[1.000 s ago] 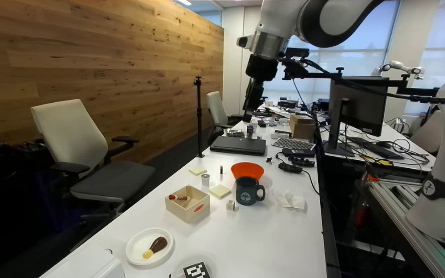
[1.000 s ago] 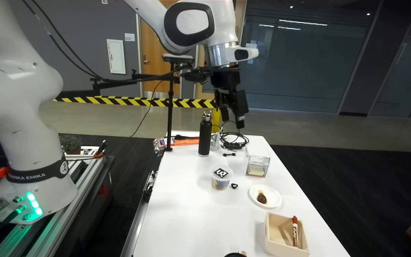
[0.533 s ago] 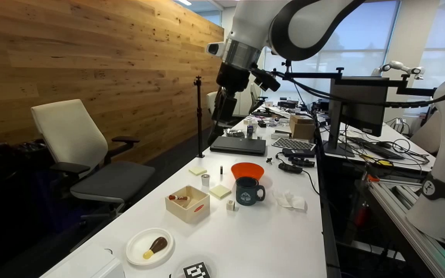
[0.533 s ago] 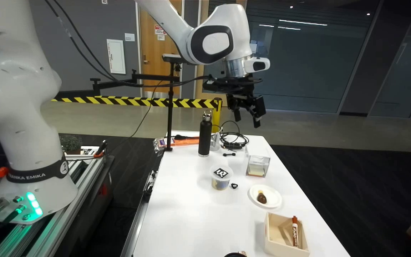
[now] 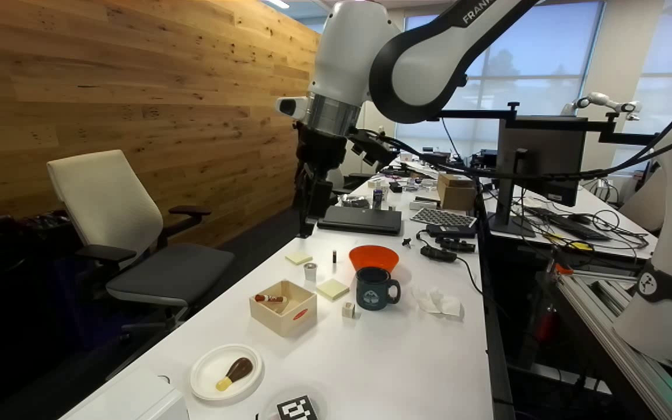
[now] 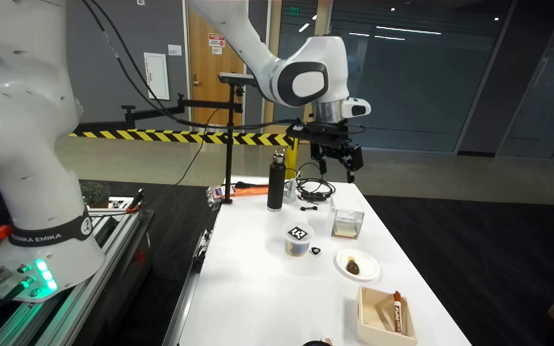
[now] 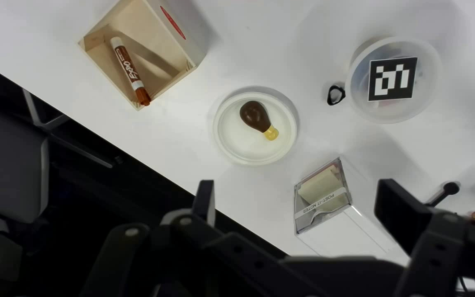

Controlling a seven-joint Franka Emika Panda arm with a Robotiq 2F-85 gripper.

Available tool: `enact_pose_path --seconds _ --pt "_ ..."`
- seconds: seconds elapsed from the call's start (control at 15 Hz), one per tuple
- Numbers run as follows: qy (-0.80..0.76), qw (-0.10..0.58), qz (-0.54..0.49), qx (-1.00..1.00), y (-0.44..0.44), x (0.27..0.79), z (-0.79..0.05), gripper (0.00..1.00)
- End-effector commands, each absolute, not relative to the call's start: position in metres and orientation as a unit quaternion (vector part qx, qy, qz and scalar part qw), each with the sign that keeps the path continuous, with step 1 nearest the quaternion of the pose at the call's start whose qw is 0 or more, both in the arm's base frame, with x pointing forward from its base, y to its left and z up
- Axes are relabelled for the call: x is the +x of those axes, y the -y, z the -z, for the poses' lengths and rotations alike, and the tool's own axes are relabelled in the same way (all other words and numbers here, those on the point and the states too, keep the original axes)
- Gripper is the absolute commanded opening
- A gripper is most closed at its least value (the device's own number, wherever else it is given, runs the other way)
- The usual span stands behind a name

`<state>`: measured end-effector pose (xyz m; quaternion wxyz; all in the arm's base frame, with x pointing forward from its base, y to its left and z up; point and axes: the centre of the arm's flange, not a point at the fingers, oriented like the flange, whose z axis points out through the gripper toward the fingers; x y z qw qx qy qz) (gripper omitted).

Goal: Place the lunchbox's lid on the table

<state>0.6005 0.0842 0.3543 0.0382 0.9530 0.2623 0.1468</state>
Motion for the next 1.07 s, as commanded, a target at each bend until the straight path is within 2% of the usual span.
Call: enact_pose_path --seconds 0.0,0.47,1.0 --pt "-0.28 0.038 -0.142 0.949 -0.096 0.606 -0.325 1.0" --pt "-0.305 0.014 -0.101 0.947 -0.15 0.57 -0.231 1.0" --pt "-0.321 -0.012 -0.067 0.945 -0.166 0.537 -0.125 1.0"
